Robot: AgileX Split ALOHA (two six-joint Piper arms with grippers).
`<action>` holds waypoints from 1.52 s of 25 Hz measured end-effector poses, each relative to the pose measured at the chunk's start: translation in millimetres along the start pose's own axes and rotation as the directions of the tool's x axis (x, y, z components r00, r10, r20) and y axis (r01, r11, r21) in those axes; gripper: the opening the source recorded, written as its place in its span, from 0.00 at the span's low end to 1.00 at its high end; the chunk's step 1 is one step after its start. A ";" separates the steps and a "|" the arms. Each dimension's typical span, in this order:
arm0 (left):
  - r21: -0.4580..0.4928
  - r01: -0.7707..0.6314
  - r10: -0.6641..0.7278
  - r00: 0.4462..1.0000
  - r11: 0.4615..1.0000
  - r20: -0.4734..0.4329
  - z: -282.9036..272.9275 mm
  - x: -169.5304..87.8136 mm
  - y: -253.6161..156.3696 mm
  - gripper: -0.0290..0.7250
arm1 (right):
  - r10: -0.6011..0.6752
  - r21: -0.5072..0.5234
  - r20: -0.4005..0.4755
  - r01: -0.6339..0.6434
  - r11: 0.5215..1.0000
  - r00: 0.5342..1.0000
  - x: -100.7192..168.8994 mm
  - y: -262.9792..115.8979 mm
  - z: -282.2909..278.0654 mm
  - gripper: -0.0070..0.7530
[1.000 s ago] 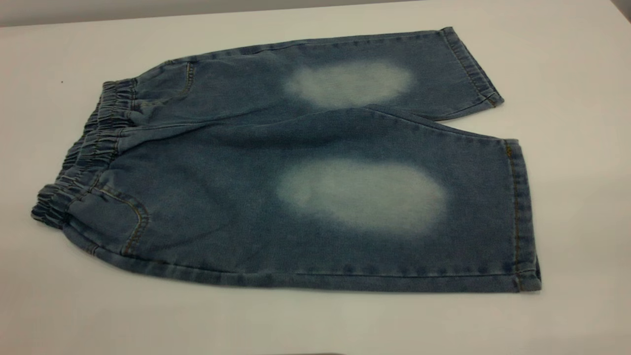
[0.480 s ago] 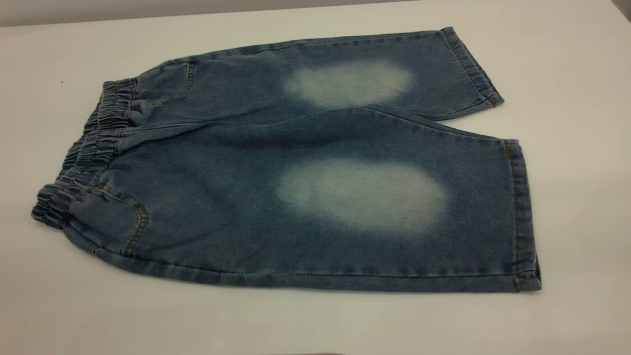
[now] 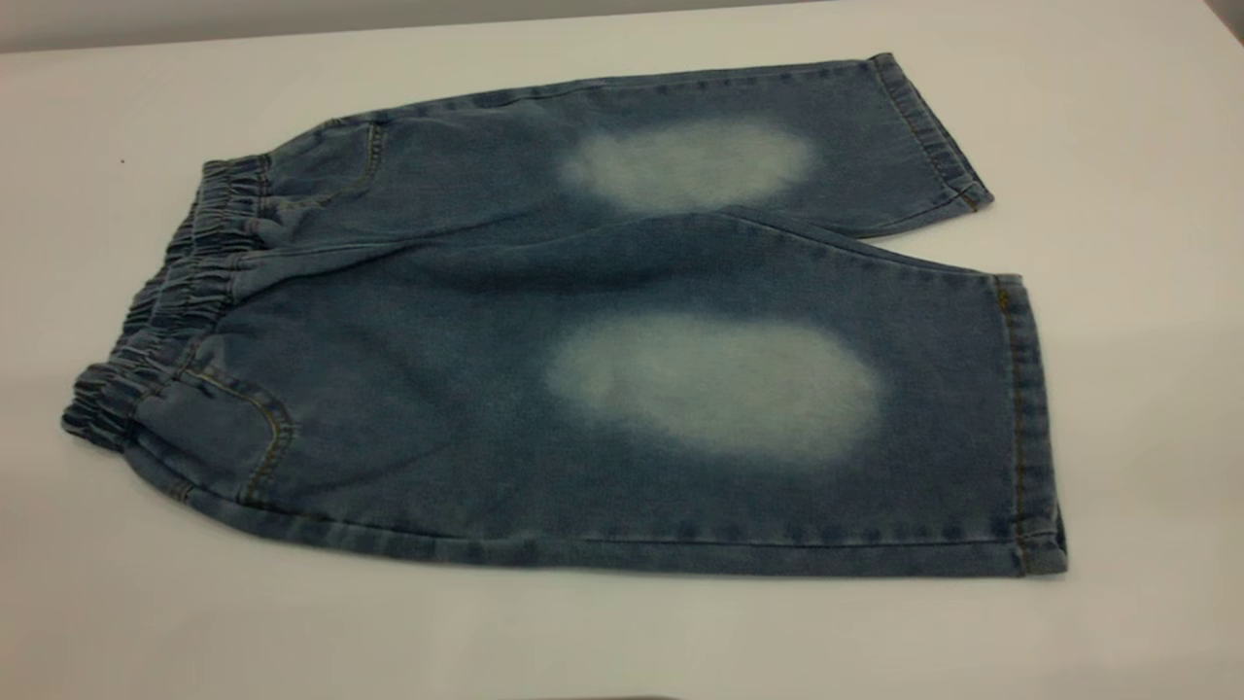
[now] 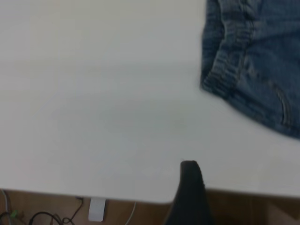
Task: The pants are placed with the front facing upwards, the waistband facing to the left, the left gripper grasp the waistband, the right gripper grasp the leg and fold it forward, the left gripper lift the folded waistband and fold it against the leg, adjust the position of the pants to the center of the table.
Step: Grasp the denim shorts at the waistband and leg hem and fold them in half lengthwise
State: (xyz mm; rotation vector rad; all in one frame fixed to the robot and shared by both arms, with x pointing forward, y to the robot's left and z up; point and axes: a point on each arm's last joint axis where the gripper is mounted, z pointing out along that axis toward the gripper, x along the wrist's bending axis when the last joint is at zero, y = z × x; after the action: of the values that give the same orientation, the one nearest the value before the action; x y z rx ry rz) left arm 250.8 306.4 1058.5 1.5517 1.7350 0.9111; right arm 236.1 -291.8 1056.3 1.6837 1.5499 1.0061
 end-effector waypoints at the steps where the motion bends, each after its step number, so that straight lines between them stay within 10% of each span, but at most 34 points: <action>1: 0.006 0.005 -0.005 1.000 1.000 -0.001 2.2 -0.4 8.4 0.72 | 0.002 -0.006 -0.001 -0.002 1.000 1.000 0.9 7.9 -2.1 0.68; 10: -0.006 0.123 -0.123 0.992 0.992 0.025 57.8 -8.7 85.3 0.72 | 0.000 -0.015 -0.001 0.000 1.000 1.000 6.8 84.4 14.8 0.68; 27: 0.589 0.193 -0.196 0.979 0.785 -0.059 236.9 -25.0 91.3 0.72 | 0.075 0.296 -0.002 -0.071 0.953 0.997 6.0 106.0 112.7 0.69; 38: 0.659 0.188 -0.196 0.979 0.728 -0.063 308.5 -29.6 75.1 0.72 | 0.066 0.305 -0.019 -0.058 0.951 0.998 7.2 105.3 112.4 0.69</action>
State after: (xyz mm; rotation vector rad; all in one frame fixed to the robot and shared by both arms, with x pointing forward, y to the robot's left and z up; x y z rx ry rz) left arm 549.8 307.8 947.6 1.7296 2.3134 0.1537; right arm 386.6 -290.9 1089.6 1.9440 1.7518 0.8578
